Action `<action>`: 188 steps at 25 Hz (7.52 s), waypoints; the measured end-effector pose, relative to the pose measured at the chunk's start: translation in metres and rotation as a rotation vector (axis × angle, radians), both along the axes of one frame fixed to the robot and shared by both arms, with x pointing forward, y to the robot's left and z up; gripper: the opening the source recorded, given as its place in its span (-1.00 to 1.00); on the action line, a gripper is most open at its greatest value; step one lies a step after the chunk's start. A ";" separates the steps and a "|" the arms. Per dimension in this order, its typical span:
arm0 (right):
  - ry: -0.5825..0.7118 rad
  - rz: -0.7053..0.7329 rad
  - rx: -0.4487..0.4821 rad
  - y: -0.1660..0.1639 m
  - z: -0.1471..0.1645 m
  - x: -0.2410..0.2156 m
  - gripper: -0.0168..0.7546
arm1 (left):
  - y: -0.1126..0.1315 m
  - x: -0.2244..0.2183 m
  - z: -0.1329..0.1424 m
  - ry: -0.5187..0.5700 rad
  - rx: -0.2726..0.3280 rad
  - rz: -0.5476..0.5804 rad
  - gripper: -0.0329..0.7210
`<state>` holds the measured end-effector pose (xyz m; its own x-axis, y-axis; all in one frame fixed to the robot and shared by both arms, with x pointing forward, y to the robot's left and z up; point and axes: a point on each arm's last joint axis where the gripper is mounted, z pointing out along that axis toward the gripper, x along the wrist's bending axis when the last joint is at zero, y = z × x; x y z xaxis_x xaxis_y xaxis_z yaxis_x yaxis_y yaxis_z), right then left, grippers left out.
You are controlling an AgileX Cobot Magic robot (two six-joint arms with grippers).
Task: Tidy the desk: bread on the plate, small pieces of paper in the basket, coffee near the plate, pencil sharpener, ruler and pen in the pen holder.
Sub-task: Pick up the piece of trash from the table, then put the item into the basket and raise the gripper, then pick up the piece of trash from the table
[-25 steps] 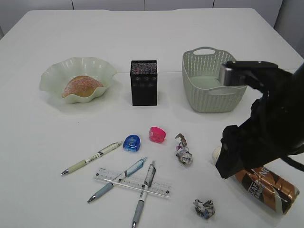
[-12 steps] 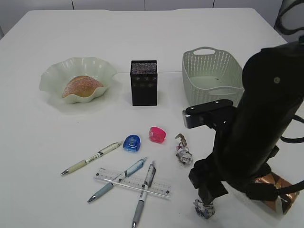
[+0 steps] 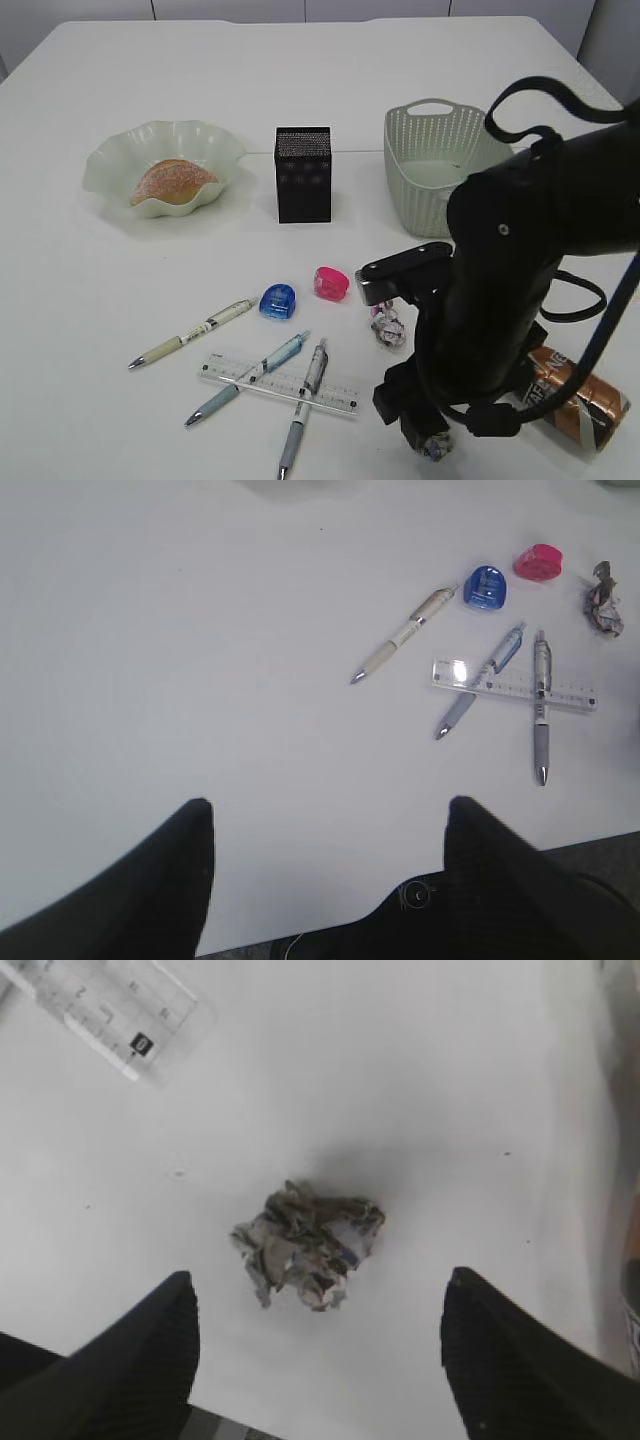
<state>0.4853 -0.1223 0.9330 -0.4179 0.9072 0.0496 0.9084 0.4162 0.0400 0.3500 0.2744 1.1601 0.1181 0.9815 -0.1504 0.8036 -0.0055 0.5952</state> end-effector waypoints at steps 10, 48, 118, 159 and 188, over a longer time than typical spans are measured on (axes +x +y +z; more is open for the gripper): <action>0.005 0.001 -0.012 0.004 -0.023 0.007 0.47 | 0.000 0.000 0.000 0.000 0.000 0.000 0.47; 0.039 -0.006 -0.032 0.006 -0.045 0.009 0.11 | 0.001 0.000 0.000 -0.001 0.007 0.003 0.42; -0.640 -0.380 0.019 -0.073 0.101 0.231 -0.81 | 0.003 0.001 0.000 -0.006 0.037 0.013 0.36; -0.360 -0.301 0.121 -0.052 0.157 0.190 0.54 | 0.003 0.001 0.000 -0.006 0.035 0.015 0.36; -0.104 -0.052 -0.018 0.022 0.086 0.114 0.54 | -0.001 0.000 0.000 0.002 -0.008 -0.001 0.36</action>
